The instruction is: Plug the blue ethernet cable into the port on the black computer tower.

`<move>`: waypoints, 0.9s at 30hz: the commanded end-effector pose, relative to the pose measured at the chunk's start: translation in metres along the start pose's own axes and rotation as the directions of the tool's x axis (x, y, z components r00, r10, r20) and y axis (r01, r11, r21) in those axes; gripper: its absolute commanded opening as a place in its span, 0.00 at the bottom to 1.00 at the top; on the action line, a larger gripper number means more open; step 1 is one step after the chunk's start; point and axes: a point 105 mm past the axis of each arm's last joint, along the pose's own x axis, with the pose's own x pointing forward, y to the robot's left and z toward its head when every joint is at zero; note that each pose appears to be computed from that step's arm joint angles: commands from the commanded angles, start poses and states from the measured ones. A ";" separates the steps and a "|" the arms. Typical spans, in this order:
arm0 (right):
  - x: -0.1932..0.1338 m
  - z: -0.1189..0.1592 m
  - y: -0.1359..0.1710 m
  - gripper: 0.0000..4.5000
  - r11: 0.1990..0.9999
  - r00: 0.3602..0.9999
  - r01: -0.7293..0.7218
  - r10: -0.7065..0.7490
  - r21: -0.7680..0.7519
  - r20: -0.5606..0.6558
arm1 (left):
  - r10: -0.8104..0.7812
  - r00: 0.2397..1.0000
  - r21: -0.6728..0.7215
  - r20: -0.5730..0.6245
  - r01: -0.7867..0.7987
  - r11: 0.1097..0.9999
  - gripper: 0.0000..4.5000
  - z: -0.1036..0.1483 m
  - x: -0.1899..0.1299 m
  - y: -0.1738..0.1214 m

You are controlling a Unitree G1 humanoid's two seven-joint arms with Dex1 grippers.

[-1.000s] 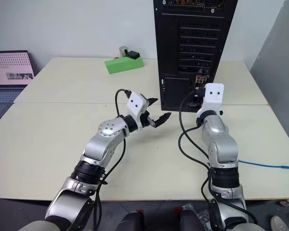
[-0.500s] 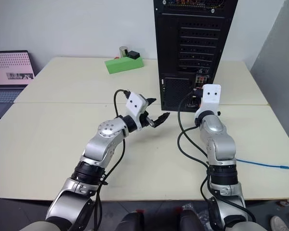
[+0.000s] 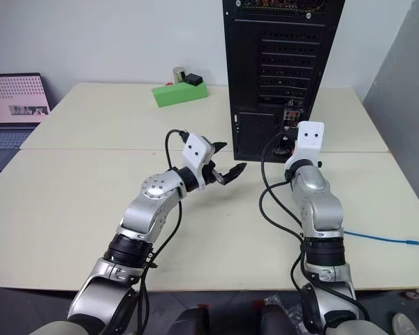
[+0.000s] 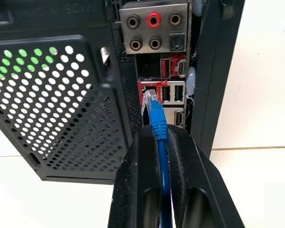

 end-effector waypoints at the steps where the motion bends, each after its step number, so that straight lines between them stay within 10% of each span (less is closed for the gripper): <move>1: 0.002 0.021 0.005 0.00 1.000 0.997 -0.019 0.018 0.014 0.072 | 0.014 0.999 0.027 0.052 -0.015 1.000 0.99 0.013 -0.001 0.002; 27: 0.005 0.033 0.029 0.00 0.976 0.999 0.026 -0.034 0.218 0.034 | 0.016 0.999 0.016 0.047 -0.016 1.000 0.99 0.013 -0.001 0.001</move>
